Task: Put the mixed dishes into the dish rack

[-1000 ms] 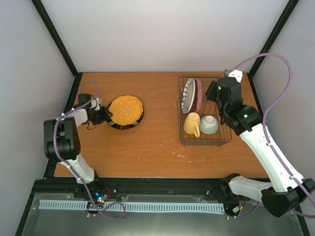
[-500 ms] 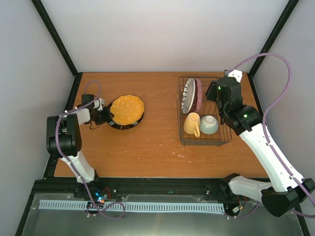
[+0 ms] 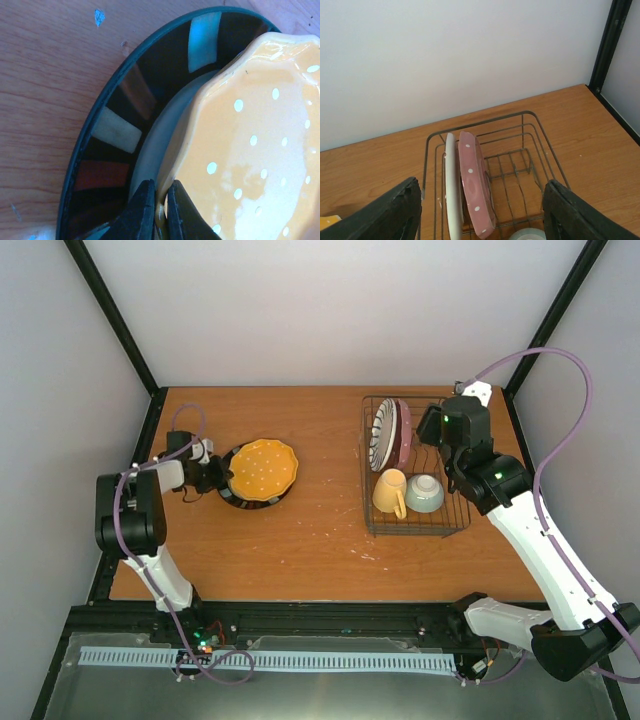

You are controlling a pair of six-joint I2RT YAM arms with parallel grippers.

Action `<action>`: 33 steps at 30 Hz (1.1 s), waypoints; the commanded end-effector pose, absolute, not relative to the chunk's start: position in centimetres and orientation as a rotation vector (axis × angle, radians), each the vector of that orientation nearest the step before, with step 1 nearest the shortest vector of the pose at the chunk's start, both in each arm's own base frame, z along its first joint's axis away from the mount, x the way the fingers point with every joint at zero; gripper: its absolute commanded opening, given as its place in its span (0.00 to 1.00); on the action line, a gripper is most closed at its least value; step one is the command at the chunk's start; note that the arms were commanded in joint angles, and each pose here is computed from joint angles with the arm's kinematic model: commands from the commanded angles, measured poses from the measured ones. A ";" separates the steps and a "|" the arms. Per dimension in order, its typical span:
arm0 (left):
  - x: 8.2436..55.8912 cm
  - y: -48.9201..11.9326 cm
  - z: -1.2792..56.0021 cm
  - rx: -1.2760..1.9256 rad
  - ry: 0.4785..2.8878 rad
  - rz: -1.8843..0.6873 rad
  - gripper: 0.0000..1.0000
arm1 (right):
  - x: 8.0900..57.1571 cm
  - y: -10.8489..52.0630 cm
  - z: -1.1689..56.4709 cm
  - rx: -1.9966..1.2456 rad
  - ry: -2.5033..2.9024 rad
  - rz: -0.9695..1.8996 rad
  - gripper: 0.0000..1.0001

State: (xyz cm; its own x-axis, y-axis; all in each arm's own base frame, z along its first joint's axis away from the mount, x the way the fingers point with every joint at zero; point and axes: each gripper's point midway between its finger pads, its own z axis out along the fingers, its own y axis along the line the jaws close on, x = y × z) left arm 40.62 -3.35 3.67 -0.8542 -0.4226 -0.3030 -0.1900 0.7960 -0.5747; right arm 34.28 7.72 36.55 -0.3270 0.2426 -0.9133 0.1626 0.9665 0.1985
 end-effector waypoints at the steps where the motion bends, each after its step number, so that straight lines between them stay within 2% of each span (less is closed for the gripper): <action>1: 40.9 -3.9 6.4 -0.365 2.503 -0.773 0.01 | 34.6 8.9 37.0 0.242 1.895 0.154 0.65; 8: 41.5 -4.8 10.8 -0.285 2.400 -0.833 0.01 | 33.9 14.2 38.3 0.017 1.819 0.468 0.68; 15: 41.3 -5.6 13.7 -0.219 2.311 -0.891 0.01 | 33.5 23.4 34.6 -0.310 1.928 0.922 0.72; 18: 40.7 -6.1 15.0 -0.189 2.278 -0.922 0.01 | 33.5 26.3 32.2 -0.374 1.991 1.100 0.77; 20: 40.3 -6.5 15.7 -0.166 2.268 -0.952 0.01 | 33.9 27.4 30.5 -0.377 2.036 1.168 0.83; 22: 39.7 -6.9 16.9 -0.148 2.253 -0.974 0.00 | 34.0 28.3 29.2 -0.391 2.070 1.231 0.85; 33: 36.9 -7.8 24.9 -0.052 2.111 -0.993 0.01 | 34.1 32.7 24.1 -0.470 2.228 1.460 0.87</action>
